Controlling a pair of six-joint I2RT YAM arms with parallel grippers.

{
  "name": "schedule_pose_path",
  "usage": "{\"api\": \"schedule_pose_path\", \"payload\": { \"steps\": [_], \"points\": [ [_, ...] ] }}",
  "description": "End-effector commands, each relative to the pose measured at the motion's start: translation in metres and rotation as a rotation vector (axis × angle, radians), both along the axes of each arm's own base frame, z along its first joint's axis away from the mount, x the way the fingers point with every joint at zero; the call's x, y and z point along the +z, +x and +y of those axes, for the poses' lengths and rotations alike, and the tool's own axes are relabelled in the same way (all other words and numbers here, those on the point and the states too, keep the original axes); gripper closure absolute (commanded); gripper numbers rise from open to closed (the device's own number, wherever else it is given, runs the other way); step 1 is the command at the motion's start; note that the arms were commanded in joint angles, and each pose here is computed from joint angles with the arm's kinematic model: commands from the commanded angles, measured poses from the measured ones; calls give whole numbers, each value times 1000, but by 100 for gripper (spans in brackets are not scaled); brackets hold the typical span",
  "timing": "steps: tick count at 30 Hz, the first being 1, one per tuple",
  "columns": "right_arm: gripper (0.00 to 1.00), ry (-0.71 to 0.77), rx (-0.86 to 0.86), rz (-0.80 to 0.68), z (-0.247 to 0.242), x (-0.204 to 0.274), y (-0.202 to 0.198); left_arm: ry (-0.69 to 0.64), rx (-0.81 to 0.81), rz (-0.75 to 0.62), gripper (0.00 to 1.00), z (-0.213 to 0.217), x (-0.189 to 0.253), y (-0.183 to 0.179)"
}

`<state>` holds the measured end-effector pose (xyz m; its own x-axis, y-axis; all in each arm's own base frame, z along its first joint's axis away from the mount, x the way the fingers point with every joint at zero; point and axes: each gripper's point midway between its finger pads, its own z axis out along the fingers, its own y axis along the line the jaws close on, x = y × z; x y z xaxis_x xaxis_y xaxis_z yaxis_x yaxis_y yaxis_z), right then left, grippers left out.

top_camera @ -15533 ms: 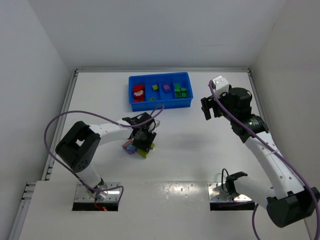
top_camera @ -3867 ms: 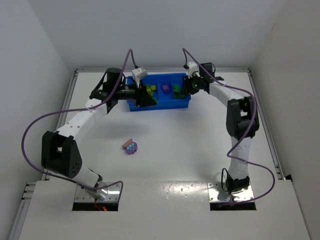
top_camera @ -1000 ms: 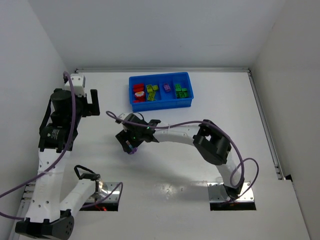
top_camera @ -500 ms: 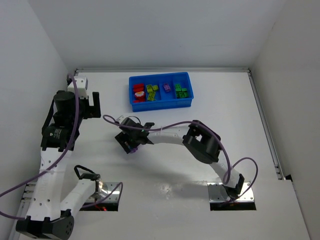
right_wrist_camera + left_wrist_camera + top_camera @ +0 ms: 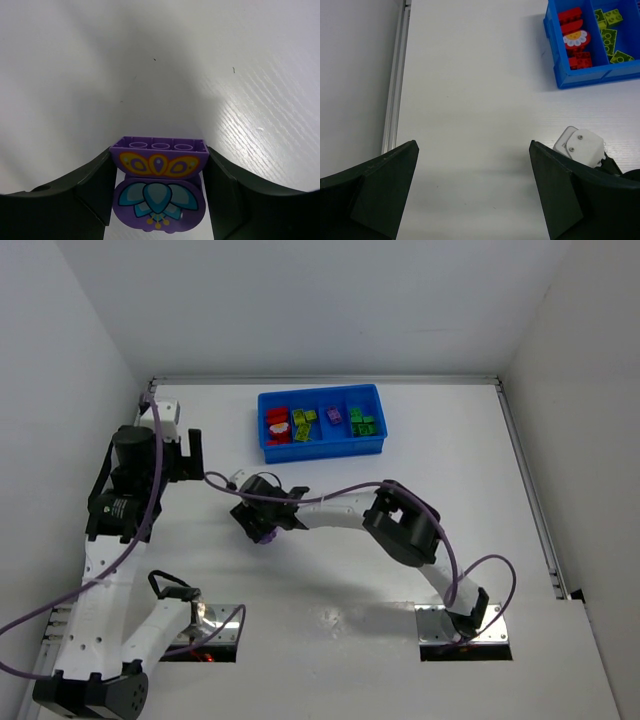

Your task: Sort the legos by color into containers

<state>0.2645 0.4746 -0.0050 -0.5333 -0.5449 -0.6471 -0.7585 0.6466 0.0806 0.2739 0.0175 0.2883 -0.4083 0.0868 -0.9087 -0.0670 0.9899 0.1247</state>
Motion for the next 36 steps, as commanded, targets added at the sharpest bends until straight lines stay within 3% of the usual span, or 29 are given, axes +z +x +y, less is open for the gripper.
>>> {"api": "schedule_pose_path", "payload": {
  "steps": [1,6,9,12,15,18,21,26,29,31,36],
  "points": [
    [100,-58,1,-12,-29,-5,-1,-9,-12,-17,0,-1,-1,6],
    [100,-49,28,-65,-52,13,1,-56,-96,4,0,-19,-12,12],
    [100,-4,39,-138,-65,42,17,-159,-332,58,0,-63,-35,3],
    [100,90,54,-164,-65,79,24,-259,-438,85,0,-88,-46,-4],
    [100,171,4,-141,-74,108,36,-365,-568,138,0,-115,-59,-5],
    [100,261,-195,-29,-91,128,64,-489,-668,167,0,-138,-63,-4],
    [100,303,-394,33,-112,138,84,-602,-593,213,0,-142,-76,12],
    [100,474,-736,226,-138,148,112,-784,-451,138,0,-145,-75,31],
    [100,507,-820,272,-141,143,118,-791,-418,62,0,-149,-60,41],
    [100,552,-923,324,-139,147,128,-804,-357,67,0,-153,-65,45],
    [100,596,-994,352,-132,160,140,-859,-353,97,0,-172,-68,52]
  ]
}}
